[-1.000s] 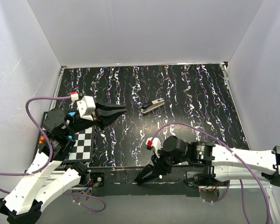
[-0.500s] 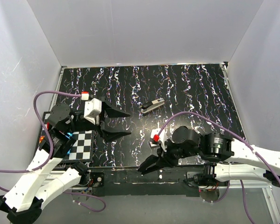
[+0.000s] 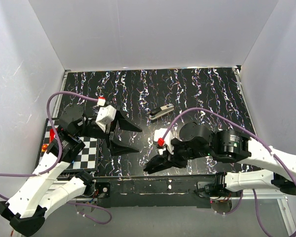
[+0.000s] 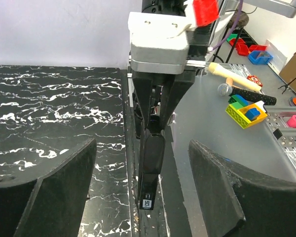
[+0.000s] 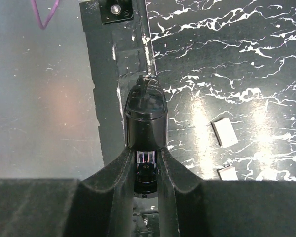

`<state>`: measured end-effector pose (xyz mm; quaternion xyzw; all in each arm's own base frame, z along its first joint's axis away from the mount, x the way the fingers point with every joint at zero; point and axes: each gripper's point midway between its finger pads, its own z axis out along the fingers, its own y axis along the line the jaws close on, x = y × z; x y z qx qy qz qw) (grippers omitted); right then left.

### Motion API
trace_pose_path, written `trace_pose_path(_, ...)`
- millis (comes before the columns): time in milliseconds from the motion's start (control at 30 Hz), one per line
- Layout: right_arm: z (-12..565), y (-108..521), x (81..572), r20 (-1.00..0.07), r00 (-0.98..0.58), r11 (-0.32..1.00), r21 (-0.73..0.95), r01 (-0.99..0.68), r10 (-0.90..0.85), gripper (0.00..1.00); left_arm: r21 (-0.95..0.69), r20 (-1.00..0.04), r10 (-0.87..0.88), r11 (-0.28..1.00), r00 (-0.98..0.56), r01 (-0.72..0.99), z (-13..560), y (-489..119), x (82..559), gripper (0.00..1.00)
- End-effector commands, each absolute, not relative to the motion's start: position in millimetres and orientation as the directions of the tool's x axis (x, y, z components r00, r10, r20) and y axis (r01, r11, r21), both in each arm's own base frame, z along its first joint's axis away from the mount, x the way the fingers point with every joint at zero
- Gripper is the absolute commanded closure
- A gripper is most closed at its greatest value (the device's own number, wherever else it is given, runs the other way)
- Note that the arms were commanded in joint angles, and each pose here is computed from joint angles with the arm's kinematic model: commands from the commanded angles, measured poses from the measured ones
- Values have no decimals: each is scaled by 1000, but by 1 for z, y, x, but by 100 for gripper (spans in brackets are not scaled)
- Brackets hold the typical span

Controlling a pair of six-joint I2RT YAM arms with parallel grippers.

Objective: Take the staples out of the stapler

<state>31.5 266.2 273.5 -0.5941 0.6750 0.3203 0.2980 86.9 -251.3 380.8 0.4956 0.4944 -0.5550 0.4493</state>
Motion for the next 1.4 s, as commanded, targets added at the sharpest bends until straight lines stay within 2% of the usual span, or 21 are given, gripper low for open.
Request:
trace_pose_path(0,314,282,42,-848,-33,54,5,-999,-529,99,-143,-990,16,-117,-142,983,368,-256,86,25)
trace_pose_path(367,353,302,62,-874,-3,62,-31,-998,-485,99,-180,-983,53,-54,-177,982,340,-266,102,26)
trace_pose_path(833,373,327,76,-886,-22,41,4,-999,-463,99,-172,-984,60,-52,-169,984,331,-274,106,29)
trace_pose_path(1033,373,330,77,-884,-27,35,12,-999,-466,99,-159,-986,48,-52,-157,986,332,-275,107,35)
trace_pose_path(1100,373,330,76,-885,-28,35,14,-999,-466,99,-163,-986,53,-58,-160,985,330,-276,106,42)
trace_pose_path(1333,372,328,75,-884,-36,35,22,-999,-466,99,-163,-985,60,-76,-159,984,327,-276,104,100)
trace_pose_path(1367,370,327,75,-883,-39,37,24,-999,-468,99,-158,-986,57,-72,-154,985,328,-276,104,100)
